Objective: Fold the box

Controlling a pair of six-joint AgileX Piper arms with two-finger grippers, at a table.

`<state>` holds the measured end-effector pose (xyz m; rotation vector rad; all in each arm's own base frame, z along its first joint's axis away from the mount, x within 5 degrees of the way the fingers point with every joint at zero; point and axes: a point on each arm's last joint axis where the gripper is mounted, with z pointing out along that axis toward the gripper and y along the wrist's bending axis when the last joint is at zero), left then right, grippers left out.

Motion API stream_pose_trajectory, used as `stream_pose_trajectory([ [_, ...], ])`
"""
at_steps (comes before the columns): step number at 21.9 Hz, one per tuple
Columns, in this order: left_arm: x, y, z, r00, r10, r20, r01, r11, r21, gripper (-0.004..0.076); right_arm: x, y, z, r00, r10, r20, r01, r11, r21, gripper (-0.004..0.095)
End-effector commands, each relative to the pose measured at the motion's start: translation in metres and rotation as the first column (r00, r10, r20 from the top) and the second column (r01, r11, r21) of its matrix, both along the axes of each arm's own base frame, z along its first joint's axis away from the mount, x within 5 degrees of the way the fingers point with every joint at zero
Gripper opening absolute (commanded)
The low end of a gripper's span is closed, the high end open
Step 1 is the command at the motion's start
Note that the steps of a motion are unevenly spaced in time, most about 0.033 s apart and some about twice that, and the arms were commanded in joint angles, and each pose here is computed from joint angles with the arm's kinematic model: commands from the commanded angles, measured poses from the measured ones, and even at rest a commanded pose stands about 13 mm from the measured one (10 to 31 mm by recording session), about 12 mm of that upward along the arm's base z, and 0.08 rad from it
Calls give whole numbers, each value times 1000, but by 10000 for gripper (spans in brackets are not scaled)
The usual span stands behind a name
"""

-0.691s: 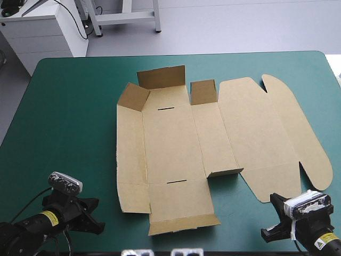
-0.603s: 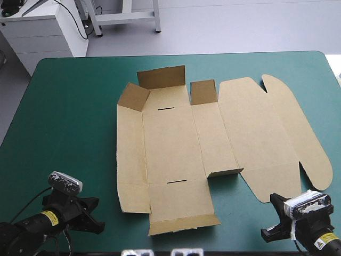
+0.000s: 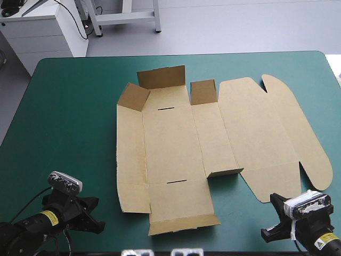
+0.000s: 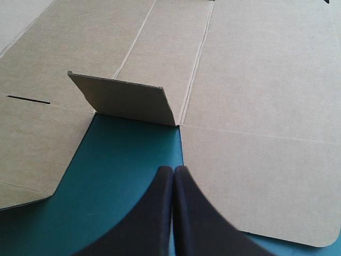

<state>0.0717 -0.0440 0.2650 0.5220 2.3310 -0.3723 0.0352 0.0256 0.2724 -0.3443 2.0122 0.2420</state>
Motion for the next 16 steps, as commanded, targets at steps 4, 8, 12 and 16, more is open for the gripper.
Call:
stream_pose_trajectory([
  [4,4,-3,12,998,16,56,-12,998,-62,-8,3,0,13,997,-12,70,10,1000,23,-20],
  [8,4,-5,13,999,18,46,-14,996,-88,-8,3,0,13,997,-12,70,10,1000,23,-20],
  [12,4,-5,14,995,97,-8,-97,981,-166,-8,3,0,13,997,-12,70,10,1000,23,-20],
  [16,13,-5,22,984,175,-42,-179,966,-185,-6,3,0,13,997,-12,70,10,1000,23,-20],
])
